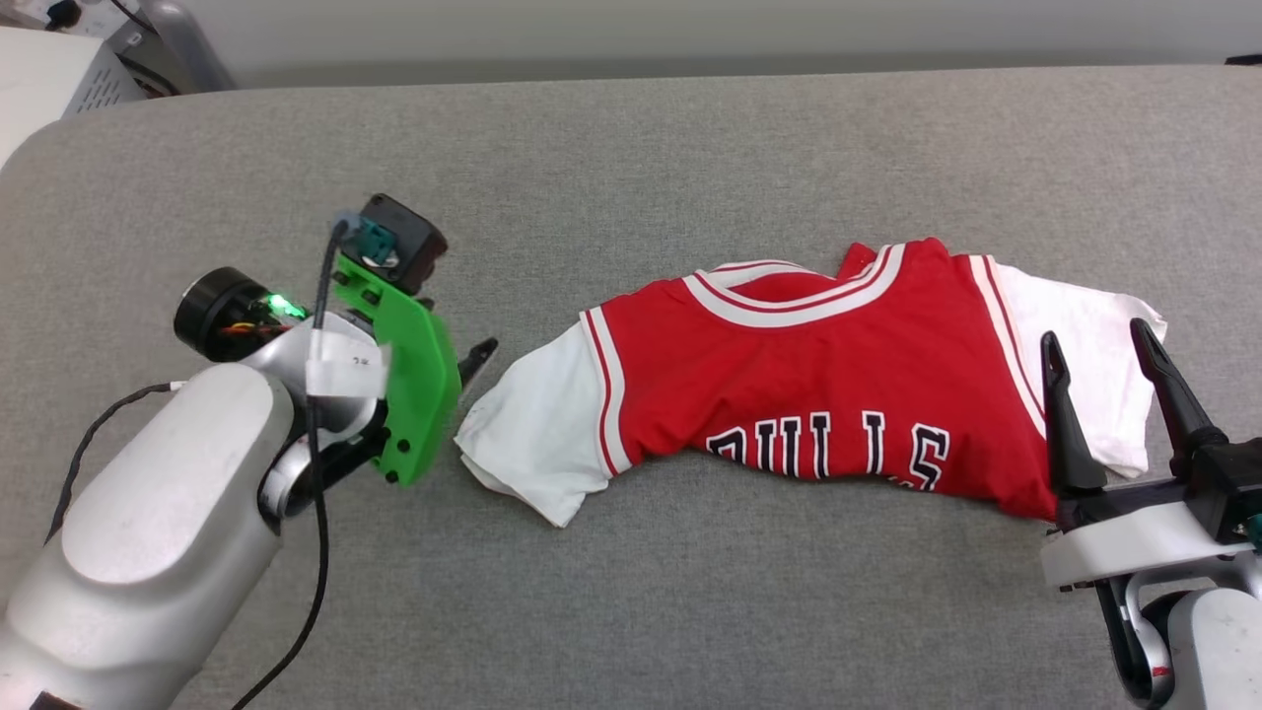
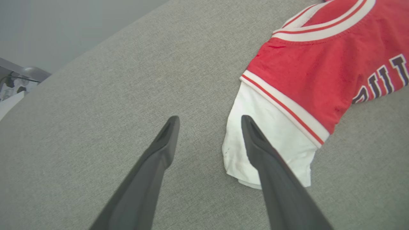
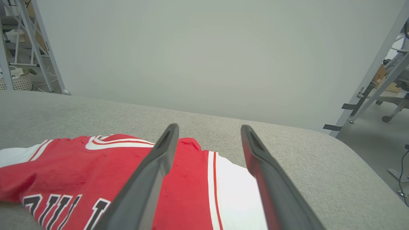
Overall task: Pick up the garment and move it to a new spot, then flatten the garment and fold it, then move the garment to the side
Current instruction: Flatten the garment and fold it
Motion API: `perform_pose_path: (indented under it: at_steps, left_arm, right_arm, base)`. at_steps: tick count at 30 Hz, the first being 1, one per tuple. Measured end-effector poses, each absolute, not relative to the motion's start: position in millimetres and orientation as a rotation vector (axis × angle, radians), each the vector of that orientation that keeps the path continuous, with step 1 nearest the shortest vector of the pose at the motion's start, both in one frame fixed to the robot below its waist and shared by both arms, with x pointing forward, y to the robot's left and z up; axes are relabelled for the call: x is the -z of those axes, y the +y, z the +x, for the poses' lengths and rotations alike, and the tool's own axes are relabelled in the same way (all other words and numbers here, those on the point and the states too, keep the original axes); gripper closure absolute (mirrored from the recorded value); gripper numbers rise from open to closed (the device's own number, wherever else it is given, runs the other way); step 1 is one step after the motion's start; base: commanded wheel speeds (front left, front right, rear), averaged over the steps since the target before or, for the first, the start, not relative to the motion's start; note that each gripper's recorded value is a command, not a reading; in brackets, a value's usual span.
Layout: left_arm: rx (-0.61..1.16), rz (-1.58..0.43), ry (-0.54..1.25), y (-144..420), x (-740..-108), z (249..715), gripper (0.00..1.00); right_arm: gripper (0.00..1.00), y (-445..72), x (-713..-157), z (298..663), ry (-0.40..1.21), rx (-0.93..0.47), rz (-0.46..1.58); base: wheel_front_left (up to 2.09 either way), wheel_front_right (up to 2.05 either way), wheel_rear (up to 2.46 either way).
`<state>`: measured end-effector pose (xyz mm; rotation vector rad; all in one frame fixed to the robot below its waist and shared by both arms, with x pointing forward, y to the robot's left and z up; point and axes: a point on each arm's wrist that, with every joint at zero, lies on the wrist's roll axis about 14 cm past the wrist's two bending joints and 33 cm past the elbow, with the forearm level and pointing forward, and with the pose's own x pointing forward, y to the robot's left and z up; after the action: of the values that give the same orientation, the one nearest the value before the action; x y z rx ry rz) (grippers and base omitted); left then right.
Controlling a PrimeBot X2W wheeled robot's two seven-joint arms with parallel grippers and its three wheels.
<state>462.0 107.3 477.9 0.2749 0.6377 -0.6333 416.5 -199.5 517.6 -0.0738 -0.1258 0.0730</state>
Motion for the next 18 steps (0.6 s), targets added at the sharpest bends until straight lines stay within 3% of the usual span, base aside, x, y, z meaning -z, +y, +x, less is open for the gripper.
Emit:
perform_pose_path:
  at_steps: [11,18]
  left_arm:
    - [0.735,0.404,1.016,109.2,-384.7,428.6,0.0]
    - [0.763,0.42,1.078,107.0,-361.8,432.6,0.0]
  right_arm:
    - [0.0,-205.4,-506.2,427.1,-0.097,-0.063,-0.099]
    - [0.0,-213.3,-496.2,427.9,-0.067,-0.043,-0.108]
  base:
    - [0.0,0.0,0.0]
    - [0.0,0.0,0.0]
